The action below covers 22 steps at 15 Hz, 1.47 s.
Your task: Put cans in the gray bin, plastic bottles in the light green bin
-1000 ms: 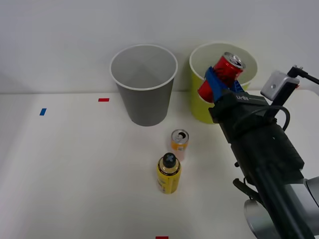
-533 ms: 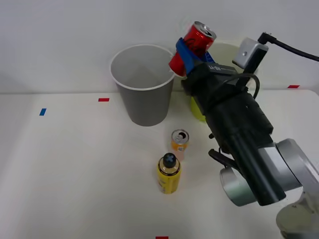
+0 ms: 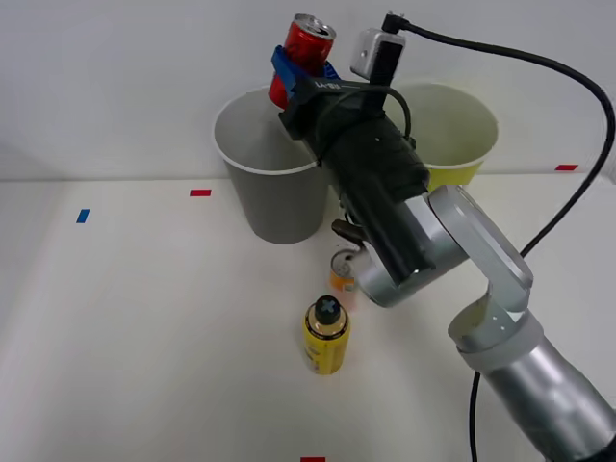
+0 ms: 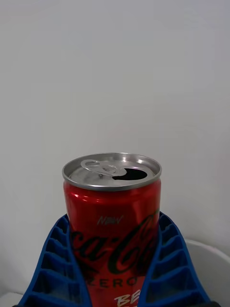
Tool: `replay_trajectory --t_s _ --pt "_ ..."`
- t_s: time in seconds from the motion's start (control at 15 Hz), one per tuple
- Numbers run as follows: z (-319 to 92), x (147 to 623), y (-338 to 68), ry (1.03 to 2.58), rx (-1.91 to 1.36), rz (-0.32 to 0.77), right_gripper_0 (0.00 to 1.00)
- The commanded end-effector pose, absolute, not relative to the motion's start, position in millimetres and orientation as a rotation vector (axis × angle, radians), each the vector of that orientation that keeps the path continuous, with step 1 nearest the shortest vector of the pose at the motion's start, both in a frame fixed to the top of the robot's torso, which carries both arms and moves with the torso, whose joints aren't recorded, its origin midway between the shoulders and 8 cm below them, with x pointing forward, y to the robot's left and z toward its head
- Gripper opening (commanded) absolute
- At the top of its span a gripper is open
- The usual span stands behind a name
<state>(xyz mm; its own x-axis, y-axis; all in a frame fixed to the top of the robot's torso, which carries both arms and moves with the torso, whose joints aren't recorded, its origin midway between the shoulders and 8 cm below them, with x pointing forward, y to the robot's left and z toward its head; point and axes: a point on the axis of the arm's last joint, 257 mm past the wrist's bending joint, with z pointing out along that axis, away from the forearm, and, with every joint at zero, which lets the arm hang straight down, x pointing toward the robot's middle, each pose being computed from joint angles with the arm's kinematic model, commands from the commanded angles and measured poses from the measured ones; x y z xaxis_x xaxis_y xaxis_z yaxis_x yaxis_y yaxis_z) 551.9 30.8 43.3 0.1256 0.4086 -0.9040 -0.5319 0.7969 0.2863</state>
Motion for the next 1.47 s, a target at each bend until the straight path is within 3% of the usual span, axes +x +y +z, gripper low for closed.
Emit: replay_trajectory --t_s 0.07,0.47,0.73,0.8,0.87,0.93,1.0,1.47 --pt "35 573 51 1.302 -0.170 0.639 0.13" --pt "18 609 63 1.355 -0.215 0.563 0.12" --pt "19 609 64 1.346 -0.229 0.569 0.12" --pt "20 609 62 1.340 -0.235 0.567 0.28" --pt "21 608 63 1.338 -0.237 0.575 0.65" --pt "21 609 62 1.337 -0.235 0.575 0.95" --pt "22 608 63 1.337 -0.232 0.582 1.00" --pt "33 602 53 1.313 -0.214 0.619 1.00"
